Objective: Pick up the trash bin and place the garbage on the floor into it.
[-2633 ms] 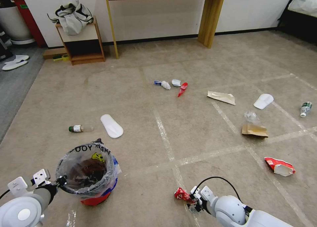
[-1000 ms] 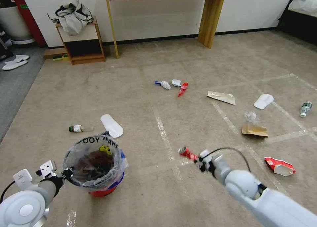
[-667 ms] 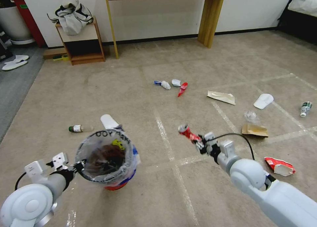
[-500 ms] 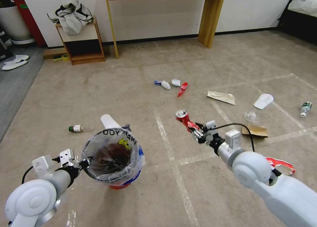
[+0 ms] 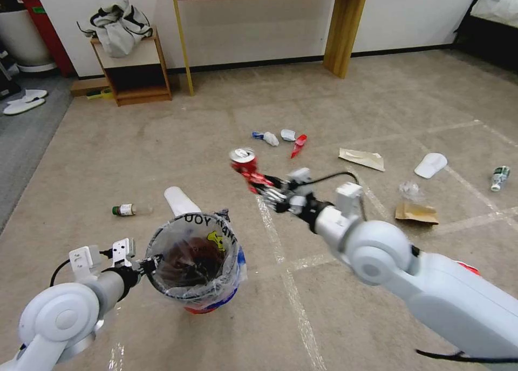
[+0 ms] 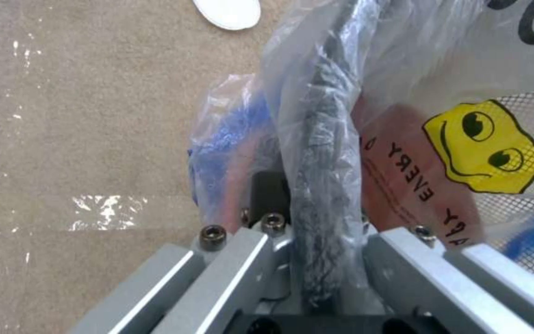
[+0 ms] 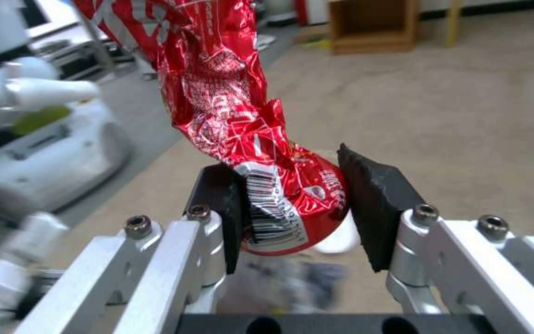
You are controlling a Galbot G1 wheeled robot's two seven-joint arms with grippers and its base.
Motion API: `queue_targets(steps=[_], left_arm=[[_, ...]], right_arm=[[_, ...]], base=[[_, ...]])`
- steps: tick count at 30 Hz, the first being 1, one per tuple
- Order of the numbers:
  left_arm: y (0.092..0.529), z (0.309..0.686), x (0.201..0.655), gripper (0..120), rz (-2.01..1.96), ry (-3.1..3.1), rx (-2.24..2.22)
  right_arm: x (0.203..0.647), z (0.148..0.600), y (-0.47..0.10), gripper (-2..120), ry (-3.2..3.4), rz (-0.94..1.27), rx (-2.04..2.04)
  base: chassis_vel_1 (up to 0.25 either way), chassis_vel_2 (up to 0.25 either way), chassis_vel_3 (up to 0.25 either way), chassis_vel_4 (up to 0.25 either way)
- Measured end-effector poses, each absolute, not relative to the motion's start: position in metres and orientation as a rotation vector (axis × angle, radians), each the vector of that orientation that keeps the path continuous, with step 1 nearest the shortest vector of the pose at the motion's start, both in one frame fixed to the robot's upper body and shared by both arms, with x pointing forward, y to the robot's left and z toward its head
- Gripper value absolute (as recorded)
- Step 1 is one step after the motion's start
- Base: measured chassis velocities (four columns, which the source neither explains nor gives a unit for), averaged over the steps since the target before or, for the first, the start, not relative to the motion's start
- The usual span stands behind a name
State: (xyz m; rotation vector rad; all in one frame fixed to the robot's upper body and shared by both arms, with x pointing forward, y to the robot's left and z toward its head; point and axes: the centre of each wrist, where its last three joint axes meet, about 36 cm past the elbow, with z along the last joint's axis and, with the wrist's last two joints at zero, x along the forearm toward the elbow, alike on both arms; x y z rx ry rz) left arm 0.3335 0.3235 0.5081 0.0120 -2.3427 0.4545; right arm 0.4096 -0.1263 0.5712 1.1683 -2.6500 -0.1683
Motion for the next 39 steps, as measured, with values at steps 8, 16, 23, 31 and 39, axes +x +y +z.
queue_targets(steps=[8,16,23,31,39], left_arm=[[0.326,0.515,0.331,1,0.448,-2.357,0.016],[0.327,0.522,0.328,1,0.443,-2.374,0.018],[0.327,0.526,0.327,1,0.441,-2.386,0.02],[0.326,0.532,0.325,1,0.438,-2.398,0.013],[0.325,0.532,0.325,1,0.441,-2.399,0.012]], right_arm=[[0.415,0.574,-0.082,35,-2.553,-0.028,1.249],[0.413,0.562,-0.069,35,-2.482,0.083,1.237],[0.405,0.542,-0.058,35,-2.416,0.156,1.22],[0.403,0.528,-0.048,35,-2.376,0.19,1.222],[0.404,0.517,-0.036,35,-2.358,0.213,1.221]], base=[[0.0,0.0,0.0,0.0],[0.0,0.0,0.0,0.0],[0.0,0.0,0.0,0.0],[0.0,0.0,0.0,0.0],[0.0,0.0,0.0,0.0]])
